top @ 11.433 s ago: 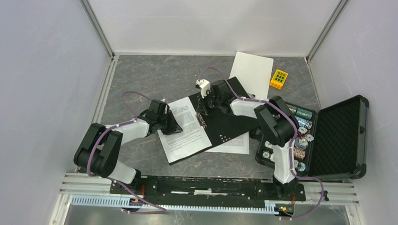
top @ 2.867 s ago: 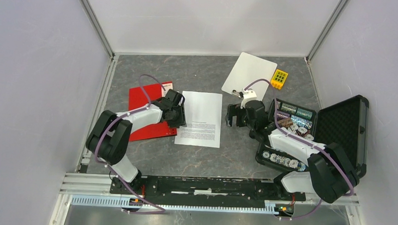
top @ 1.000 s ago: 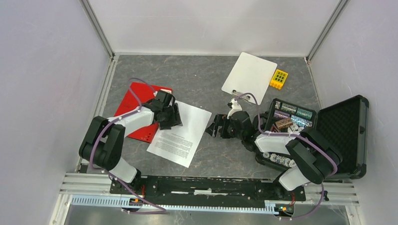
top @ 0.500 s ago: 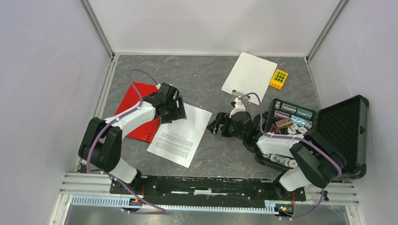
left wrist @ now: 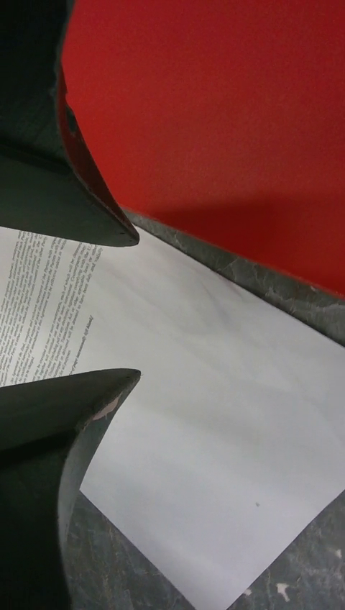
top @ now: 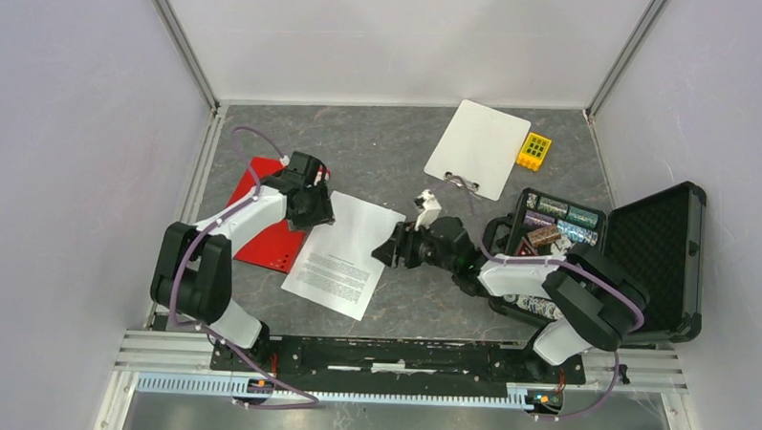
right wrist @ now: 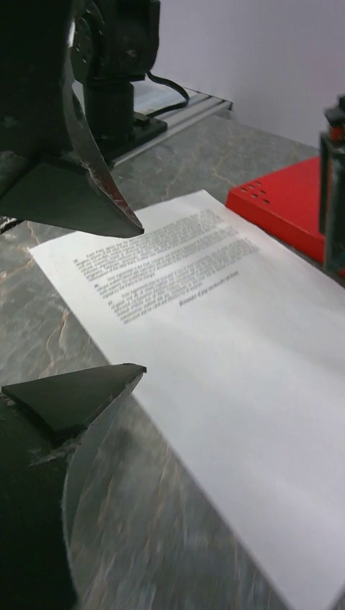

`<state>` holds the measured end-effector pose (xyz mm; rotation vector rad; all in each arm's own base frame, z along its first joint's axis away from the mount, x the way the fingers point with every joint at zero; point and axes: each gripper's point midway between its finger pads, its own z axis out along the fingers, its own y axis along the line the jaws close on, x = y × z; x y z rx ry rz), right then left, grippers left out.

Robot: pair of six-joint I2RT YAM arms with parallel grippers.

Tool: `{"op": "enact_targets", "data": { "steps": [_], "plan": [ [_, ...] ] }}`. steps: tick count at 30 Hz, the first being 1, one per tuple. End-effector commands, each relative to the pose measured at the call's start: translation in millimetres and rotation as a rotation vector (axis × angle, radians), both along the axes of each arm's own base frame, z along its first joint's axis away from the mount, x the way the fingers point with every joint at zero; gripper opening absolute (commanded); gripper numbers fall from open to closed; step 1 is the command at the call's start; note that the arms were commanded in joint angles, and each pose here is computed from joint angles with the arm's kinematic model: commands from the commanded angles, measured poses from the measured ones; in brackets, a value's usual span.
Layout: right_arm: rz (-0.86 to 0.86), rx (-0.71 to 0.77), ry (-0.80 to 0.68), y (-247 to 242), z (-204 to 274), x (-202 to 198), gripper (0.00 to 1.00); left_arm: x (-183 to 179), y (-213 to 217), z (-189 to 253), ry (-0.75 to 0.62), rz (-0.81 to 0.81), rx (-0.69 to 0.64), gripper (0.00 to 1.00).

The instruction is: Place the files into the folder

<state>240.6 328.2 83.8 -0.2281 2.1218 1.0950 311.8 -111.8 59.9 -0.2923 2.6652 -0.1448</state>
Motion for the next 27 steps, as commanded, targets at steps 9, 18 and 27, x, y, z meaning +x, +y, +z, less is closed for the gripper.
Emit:
{"op": "enact_targets", "data": {
  "steps": [9,18,27],
  "plan": [
    [0.197,-0.162,-0.059,79,-28,-17,0.50,15,41,-8,0.072,0.059,0.084,0.58],
    [0.143,-0.514,-0.090,16,-84,-2,0.29,22,57,3,0.046,0.089,0.161,0.45],
    [0.156,-0.635,-0.092,-35,-95,9,0.26,24,38,10,0.021,0.048,0.067,0.45]
  ]
}}
